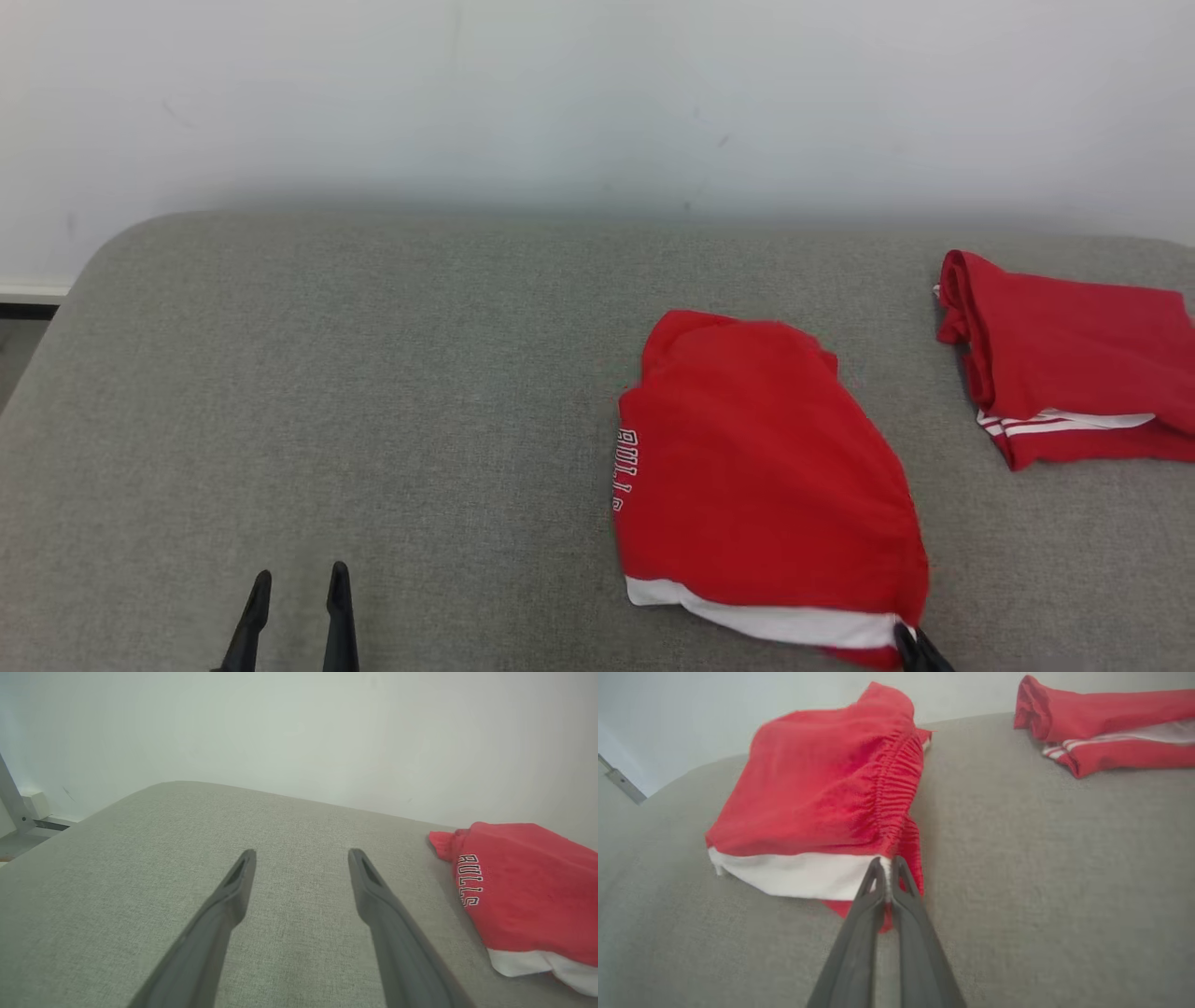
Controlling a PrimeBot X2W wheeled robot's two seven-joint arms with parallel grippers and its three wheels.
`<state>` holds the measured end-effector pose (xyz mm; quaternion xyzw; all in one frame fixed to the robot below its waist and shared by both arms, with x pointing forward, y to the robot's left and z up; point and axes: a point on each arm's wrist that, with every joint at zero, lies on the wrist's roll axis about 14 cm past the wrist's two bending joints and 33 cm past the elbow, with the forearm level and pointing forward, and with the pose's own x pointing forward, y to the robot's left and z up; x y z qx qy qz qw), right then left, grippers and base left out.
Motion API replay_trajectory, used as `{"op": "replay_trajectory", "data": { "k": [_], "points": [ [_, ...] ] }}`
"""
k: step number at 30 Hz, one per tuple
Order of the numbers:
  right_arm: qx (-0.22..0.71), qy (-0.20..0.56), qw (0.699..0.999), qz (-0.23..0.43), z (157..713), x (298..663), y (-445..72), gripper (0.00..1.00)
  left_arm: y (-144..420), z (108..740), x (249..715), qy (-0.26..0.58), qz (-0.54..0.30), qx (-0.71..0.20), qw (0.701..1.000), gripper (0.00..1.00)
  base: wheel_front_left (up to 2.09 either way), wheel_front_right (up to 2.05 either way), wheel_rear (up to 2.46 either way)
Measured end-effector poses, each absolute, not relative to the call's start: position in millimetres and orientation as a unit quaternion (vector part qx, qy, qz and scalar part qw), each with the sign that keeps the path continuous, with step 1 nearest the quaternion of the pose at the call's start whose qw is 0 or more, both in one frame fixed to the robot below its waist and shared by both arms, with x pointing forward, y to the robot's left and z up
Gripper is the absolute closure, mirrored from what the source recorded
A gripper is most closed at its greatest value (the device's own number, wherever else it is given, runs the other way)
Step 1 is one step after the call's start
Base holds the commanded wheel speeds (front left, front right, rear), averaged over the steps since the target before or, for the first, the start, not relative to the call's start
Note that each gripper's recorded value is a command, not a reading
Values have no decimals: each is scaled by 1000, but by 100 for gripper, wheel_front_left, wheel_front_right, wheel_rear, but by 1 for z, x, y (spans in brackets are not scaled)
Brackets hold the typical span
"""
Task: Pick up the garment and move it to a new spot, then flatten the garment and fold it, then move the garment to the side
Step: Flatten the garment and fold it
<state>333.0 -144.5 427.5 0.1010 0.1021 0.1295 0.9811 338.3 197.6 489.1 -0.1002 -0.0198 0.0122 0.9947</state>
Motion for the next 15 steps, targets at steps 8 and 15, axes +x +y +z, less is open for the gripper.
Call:
{"op": "replay_trajectory", "data": {
  "k": [8,15],
  "points": [
    [68,175,979,79,383,302,-179,100,182,487,346,-15,-14,-103,994,0,0,0,0],
    [97,109,988,58,417,322,-177,0,177,488,345,-15,-22,-102,994,0,0,0,0]
  ]
}}
